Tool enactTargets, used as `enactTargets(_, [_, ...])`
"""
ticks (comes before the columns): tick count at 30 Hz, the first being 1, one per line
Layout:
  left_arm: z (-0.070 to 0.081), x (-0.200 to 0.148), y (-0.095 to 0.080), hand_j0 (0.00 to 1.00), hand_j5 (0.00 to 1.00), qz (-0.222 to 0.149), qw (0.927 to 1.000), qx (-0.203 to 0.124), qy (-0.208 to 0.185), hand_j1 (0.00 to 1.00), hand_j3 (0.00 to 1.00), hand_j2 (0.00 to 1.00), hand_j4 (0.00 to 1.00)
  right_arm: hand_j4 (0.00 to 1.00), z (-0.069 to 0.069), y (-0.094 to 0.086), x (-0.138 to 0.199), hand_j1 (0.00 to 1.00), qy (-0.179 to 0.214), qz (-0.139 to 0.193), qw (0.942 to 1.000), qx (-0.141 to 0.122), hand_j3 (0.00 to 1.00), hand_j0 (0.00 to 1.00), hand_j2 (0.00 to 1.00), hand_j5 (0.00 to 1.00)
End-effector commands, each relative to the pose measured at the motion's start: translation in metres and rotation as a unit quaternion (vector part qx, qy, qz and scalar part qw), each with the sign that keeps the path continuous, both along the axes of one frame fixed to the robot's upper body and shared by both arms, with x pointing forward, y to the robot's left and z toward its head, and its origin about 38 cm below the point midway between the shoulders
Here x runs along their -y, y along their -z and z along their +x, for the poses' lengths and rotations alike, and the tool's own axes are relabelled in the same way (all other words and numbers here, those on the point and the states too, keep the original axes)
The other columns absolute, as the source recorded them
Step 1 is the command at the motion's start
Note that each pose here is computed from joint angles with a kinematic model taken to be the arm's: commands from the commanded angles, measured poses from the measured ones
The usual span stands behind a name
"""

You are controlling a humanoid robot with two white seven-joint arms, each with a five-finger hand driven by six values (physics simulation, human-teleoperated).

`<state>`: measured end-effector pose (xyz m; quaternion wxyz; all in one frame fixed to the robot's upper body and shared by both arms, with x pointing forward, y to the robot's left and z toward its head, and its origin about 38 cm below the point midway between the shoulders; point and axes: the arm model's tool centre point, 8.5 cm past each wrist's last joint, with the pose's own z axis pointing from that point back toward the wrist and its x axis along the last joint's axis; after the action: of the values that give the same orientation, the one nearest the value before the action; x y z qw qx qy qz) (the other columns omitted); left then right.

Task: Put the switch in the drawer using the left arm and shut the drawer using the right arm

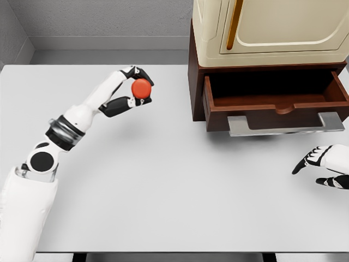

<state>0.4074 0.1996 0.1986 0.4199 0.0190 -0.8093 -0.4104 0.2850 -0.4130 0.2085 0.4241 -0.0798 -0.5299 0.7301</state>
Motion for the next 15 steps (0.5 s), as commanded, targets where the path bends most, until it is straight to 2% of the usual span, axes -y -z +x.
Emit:
enactTargets(1, [-0.004, 0.009, -0.009, 0.28, 0.28, 0.01, 0.9997, 0.021, 0.001, 0.28, 0.28, 0.28, 0.28, 0.67, 0.0, -0.001, 0.0, 0.67, 0.001, 0.002, 1.0, -0.001, 0.67, 0.67, 0.67, 0.67])
enactTargets(5, [-0.008, 0.022, -0.018, 0.28, 0.28, 0.018, 0.9989, 0.042, 0.002, 0.28, 0.28, 0.28, 0.28, 0.67, 0.0, -0.001, 0.0, 0.67, 0.001, 0.003, 1.0, -0.001, 0.67, 0.67, 0.67, 0.67])
enactTargets(8, [-0.015, 0.034, -0.026, 0.28, 0.28, 0.04, 0.9971, 0.064, 0.008, 0.28, 0.28, 0.28, 0.28, 0.67, 0.0, -0.001, 0.0, 0.67, 0.001, 0.003, 1.0, -0.001, 0.67, 0.67, 0.67, 0.67])
enactTargets(15, [-0.021, 0.055, -0.036, 0.28, 0.28, 0.048, 0.9946, 0.09, 0.013, 0.28, 0.28, 0.28, 0.28, 0.67, 0.0, -0.001, 0.0, 0.67, 0.001, 0.003, 1.0, -0.001, 0.67, 0.67, 0.67, 0.67])
